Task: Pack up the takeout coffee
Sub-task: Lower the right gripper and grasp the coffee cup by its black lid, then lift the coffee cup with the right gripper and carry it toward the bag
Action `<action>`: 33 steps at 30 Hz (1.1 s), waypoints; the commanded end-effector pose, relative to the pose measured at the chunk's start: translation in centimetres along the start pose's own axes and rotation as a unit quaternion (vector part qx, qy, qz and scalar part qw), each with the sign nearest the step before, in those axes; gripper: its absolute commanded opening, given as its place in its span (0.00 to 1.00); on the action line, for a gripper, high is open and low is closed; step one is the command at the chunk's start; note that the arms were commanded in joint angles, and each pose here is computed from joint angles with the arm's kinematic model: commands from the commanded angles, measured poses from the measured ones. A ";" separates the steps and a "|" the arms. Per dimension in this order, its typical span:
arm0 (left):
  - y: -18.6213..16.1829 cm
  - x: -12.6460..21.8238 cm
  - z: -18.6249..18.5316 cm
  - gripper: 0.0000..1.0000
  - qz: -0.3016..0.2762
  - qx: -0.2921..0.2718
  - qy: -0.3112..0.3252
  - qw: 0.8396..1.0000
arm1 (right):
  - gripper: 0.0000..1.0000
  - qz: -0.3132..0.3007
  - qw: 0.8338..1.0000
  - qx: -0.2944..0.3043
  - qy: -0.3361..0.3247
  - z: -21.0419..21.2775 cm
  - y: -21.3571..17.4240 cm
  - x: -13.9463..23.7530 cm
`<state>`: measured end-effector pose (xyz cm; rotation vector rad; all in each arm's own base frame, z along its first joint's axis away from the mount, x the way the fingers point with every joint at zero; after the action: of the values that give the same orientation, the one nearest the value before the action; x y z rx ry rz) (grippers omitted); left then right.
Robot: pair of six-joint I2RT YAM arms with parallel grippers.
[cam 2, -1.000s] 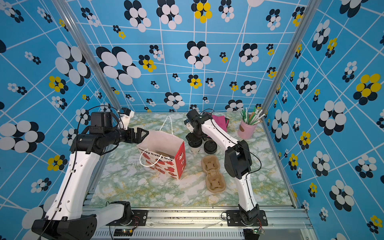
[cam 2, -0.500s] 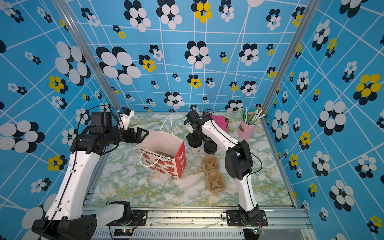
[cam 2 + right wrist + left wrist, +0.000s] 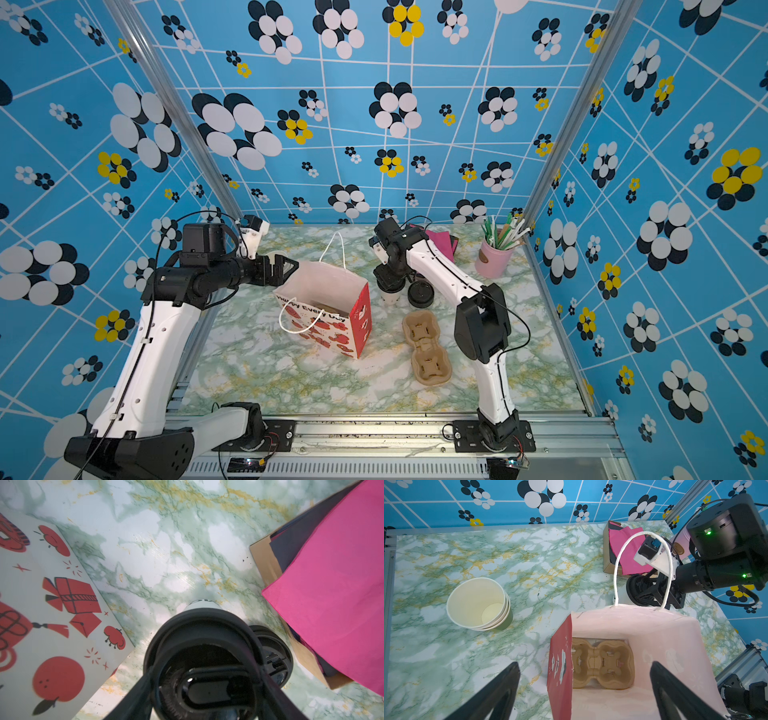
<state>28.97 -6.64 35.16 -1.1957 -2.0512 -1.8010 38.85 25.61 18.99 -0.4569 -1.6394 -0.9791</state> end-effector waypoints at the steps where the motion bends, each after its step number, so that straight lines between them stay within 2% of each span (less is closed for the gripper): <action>1: 0.1 -0.4 0.0 0.95 0.000 0.003 -0.011 1.000 | 0.65 -0.024 1.000 -0.006 -0.006 -0.2 0.1 2.9; 6: -0.4 -1.0 0.3 0.89 0.015 0.005 -0.011 1.000 | 0.65 -0.045 0.999 -0.005 -0.011 -0.4 0.5 5.4; 20: -2.8 -3.9 2.0 0.64 0.090 0.001 0.026 0.996 | 0.65 -0.141 0.990 -0.005 0.002 0.1 0.7 15.0; 28: -3.4 -5.0 2.2 0.44 0.105 -0.004 0.029 0.994 | 0.66 -0.175 0.984 0.002 0.024 1.0 0.5 19.2; 29: -3.4 -5.1 2.1 0.38 0.106 -0.003 0.027 0.994 | 0.65 -0.177 0.984 0.005 0.026 1.1 0.5 19.7; 33: -3.6 -5.4 2.1 0.28 0.110 -0.002 0.026 0.994 | 0.65 -0.189 0.981 0.015 0.037 2.0 0.4 21.3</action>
<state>31.07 -6.89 29.60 -1.2829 -1.8371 -1.7337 33.32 23.27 37.29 -0.1294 -1.7348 -1.2360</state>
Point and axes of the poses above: each gripper's point midway between its finger pads, its own x axis back along the fingers, its own z axis along the line the jaws close on, y = z × x, the point moved 4 cm from there along x, back along the fingers, and after that the axes turned 2 degrees about -x, right-handed, at the moved point
